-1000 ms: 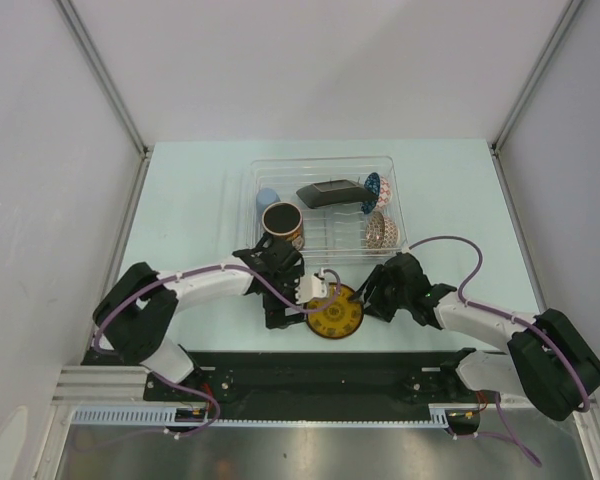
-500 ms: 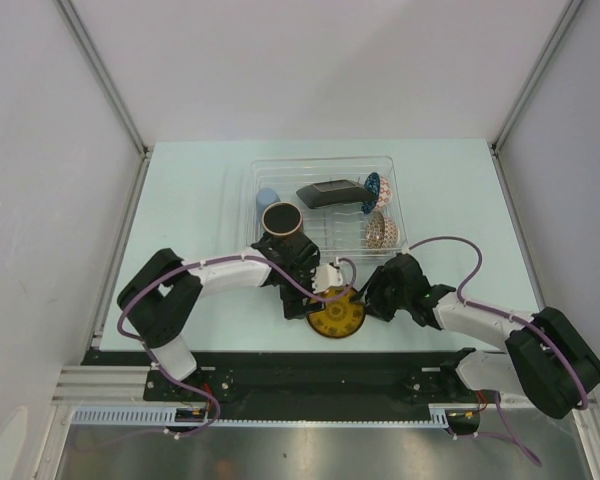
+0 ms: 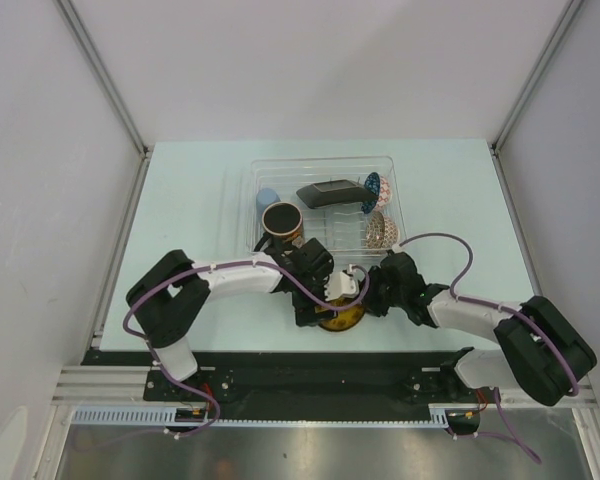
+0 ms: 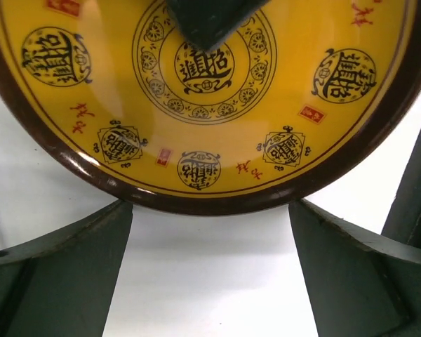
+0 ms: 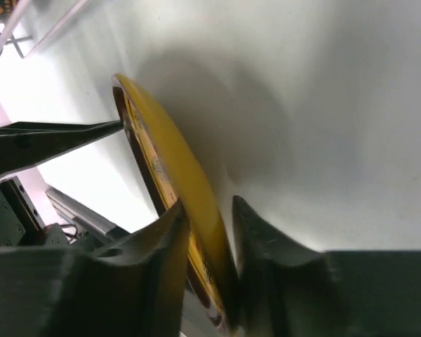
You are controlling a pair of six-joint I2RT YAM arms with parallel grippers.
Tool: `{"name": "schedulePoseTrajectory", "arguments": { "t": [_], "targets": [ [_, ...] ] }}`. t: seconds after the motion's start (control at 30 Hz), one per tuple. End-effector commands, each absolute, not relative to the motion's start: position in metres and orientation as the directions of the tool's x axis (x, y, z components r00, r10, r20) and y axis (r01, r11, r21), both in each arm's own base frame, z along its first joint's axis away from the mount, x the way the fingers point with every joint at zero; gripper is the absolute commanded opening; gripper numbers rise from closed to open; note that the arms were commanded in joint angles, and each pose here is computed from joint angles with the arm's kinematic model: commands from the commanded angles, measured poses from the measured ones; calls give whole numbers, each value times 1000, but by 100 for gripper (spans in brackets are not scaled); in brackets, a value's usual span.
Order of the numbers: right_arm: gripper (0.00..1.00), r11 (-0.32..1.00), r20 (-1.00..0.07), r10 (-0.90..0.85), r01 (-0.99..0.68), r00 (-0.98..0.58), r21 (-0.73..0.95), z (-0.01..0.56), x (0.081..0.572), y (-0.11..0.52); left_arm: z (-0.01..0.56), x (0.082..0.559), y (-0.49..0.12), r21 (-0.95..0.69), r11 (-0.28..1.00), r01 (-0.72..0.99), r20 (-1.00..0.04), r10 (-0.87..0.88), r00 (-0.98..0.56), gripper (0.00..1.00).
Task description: Load the mixed dishes into the dish rack
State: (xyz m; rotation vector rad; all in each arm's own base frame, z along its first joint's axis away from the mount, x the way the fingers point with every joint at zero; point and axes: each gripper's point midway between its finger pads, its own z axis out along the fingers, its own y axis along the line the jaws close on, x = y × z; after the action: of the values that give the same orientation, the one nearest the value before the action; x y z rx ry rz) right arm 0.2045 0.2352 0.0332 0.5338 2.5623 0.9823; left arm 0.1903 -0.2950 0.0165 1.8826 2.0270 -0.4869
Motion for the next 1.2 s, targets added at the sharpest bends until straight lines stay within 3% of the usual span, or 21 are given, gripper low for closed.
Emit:
{"name": "schedulePoseTrajectory", "arguments": {
  "t": [0.0,0.07,0.27,0.33,0.4,0.53,0.67,0.77,0.8,0.87,0.9,0.97,1.13,1.17],
  "targets": [
    [16,634,-232,426,106,-874,766,67,214,256,44,199,-337,-25,74,997,-601,796,-75,98],
    [0,642,-241,422,100,-874,760,68,213,254,47,199,-336,-20,80,997,-605,793,-76,98],
    [0,676,-319,393,36,-863,736,81,211,244,95,209,-321,53,157,986,-651,754,-85,98],
    [0,671,-359,372,-19,-856,741,97,211,244,139,222,-311,49,237,970,-719,683,-130,99],
    [0,679,-424,311,-114,-851,726,112,210,244,172,238,-289,1,336,942,-749,625,-222,99],
    [0,653,-586,155,-362,-795,665,160,206,248,253,244,-233,-34,421,907,-845,472,-251,99],
    [0,673,-837,1,-619,-548,406,228,212,242,296,240,-170,50,498,866,-873,442,-205,100],
    [0,660,-984,-133,-751,-123,5,289,217,236,318,247,-122,86,609,788,-902,384,-199,100],
    [0,625,-966,-225,-742,126,-242,314,224,234,320,248,-114,79,629,773,-908,366,-204,100],
    [0,600,-885,-326,-651,332,-465,336,232,233,322,254,-92,30,688,725,-924,295,-243,100],
    [0,511,-743,-451,-540,494,-669,346,243,234,322,256,-86,4,701,713,-929,267,-257,100],
    [0,496,-635,-546,-400,547,-770,369,266,226,313,266,-64,-66,759,648,-928,192,-319,100],
    [0,204,-353,-723,-305,594,-930,344,315,234,305,283,-34,-183,793,581,-925,60,-374,100],
    [0,196,-343,-739,-302,580,-933,340,324,227,301,286,-24,-217,810,545,-919,19,-394,100]
  ]
}}
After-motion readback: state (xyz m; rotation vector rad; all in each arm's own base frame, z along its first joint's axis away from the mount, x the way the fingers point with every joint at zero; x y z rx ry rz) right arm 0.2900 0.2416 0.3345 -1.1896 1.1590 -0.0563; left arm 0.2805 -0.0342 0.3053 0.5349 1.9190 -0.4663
